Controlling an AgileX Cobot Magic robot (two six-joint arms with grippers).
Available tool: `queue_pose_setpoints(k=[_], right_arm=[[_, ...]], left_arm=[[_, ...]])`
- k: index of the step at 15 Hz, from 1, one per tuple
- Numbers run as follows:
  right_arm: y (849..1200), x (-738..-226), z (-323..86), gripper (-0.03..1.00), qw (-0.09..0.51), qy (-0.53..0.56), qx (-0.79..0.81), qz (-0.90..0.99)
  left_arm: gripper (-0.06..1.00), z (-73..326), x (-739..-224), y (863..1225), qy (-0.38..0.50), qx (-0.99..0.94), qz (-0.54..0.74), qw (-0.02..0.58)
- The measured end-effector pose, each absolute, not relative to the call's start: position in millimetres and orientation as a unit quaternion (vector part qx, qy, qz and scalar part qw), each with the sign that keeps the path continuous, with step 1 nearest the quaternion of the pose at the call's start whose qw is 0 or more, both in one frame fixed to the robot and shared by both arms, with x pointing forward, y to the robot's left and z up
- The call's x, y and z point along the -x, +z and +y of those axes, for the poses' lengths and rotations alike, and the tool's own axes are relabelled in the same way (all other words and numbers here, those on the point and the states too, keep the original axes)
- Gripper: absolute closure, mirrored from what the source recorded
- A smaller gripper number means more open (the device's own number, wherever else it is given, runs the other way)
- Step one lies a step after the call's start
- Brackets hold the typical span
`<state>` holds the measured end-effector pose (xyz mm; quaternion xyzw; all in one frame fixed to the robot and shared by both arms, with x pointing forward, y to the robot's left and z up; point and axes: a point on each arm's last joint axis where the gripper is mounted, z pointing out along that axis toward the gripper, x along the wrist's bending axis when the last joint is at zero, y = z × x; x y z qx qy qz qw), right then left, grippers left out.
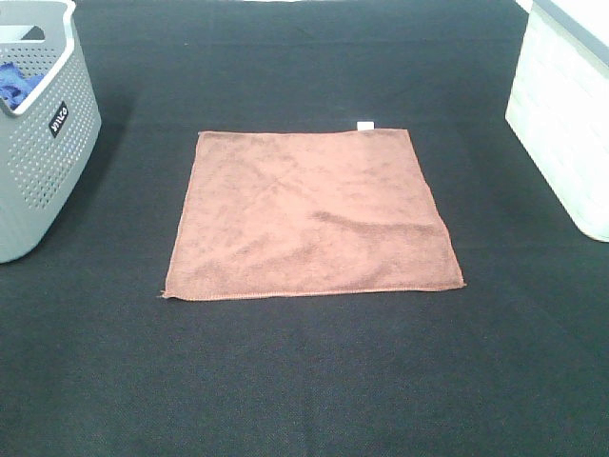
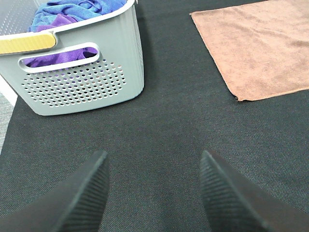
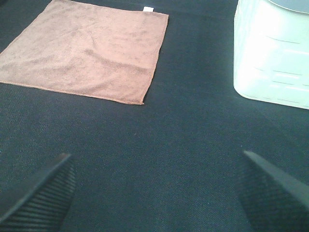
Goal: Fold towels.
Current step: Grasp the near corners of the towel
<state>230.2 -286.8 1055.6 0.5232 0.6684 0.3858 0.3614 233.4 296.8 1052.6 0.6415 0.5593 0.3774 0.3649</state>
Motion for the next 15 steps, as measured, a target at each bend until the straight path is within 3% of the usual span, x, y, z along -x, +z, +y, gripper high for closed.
queue_pose_setpoints(k=[15], right_arm=[[1055.6, -230.2, -286.8, 0.12, 0.361, 0.386, -0.523, 0.668]], left_arm=[[0.4, 296.8, -233.4, 1052.6, 0.377, -0.642, 0.559, 0.365]])
